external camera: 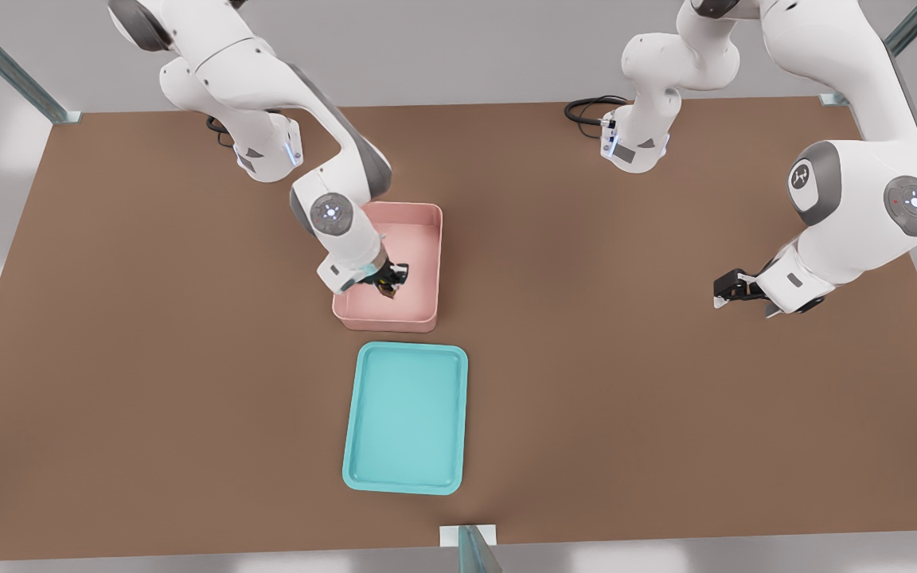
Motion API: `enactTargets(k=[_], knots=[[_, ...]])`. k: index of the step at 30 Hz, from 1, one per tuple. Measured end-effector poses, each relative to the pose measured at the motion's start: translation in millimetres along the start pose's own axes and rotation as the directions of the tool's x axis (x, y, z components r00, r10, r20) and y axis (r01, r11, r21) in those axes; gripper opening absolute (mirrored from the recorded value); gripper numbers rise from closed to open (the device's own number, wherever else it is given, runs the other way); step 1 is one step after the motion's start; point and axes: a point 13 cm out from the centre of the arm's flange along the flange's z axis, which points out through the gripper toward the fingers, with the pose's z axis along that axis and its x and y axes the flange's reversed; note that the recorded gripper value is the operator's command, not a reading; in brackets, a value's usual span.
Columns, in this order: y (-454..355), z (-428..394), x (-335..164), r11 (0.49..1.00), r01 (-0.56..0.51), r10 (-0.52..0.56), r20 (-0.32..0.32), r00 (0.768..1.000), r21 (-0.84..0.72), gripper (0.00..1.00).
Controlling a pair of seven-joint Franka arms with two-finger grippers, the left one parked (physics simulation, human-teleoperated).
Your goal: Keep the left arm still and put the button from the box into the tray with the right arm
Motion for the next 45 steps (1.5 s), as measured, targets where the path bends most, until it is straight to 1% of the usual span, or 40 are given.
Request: enactTargets(k=[3, 11, 14, 20, 25, 26, 29, 30, 31, 32, 33, 35, 36, 37, 38, 39, 40, 41, 42, 43, 45], knots=[[5.0, -11.8, -26.2, 1.0, 0.0, 0.0, -0.011, 1.0, -0.011, 0.42], [43.4, -26.9, -129.6, 0.997, 0.024, -0.026, -0.021, 0.999, -0.08, 0.42], [48.5, -13.0, -157.6, 0.995, 0.039, -0.042, -0.03, 0.999, -0.093, 0.42], [40.3, 41.0, -193.9, 0.993, 0.074, -0.079, -0.046, 0.996, -0.093, 0.42], [13.4, 80.2, -219.1, 0.992, 0.11, -0.112, -0.022, 0.993, -0.065, 0.43], [11.4, 84.3, -222.1, 0.991, 0.121, -0.122, -0.016, 0.992, -0.063, 0.46], [11.0, 88.0, -227.2, 0.986, 0.155, -0.155, 0.005, 0.988, -0.064, 0.71], [12.7, 87.6, -228.3, 0.984, 0.166, -0.166, 0.012, 0.986, -0.067, 0.75], [15.0, 86.6, -228.9, 0.982, 0.177, -0.176, 0.019, 0.984, -0.071, 0.81], [19.6, 75.0, -229.9, 0.979, 0.188, -0.186, 0.034, 0.982, -0.078, 0.99], [28.6, 40.6, -230.0, 0.975, 0.202, -0.197, 0.061, 0.979, -0.092, 1.0], [33.7, -54.9, -224.8, 0.97, 0.223, -0.212, 0.113, 0.971, -0.097, 1.0], [6.7, -100.3, -230.5, 0.976, 0.197, -0.186, 0.125, 0.975, -0.088, 1.0], [-43.6, -143.0, -242.8, 0.987, 0.15, -0.141, 0.138, 0.98, -0.056, 1.0], [-120.0, -184.3, -259.1, 0.998, 0.067, -0.063, 0.15, 0.987, -0.019, 1.0], [-215.5, -216.0, -270.0, 0.999, -0.046, 0.044, 0.146, 0.988, 0.009, 1.0], [-275.7, -233.0, -262.8, 0.993, -0.115, 0.11, 0.123, 0.986, 0.037, 1.0], [-304.2, -235.9, -227.2, 0.987, -0.14, 0.135, 0.063, 0.989, 0.078, 1.0], [-316.1, -241.8, -171.9, 0.983, -0.14, 0.14, 0.01, 0.99, 0.12, 1.0], [-321.6, -255.5, -137.7, 0.981, -0.136, 0.139, -0.009, 0.99, 0.139, 1.0], [-328.9, -263.1, -105.4, 0.98, -0.122, 0.131, -0.05, 0.99, 0.156, 1.0]])
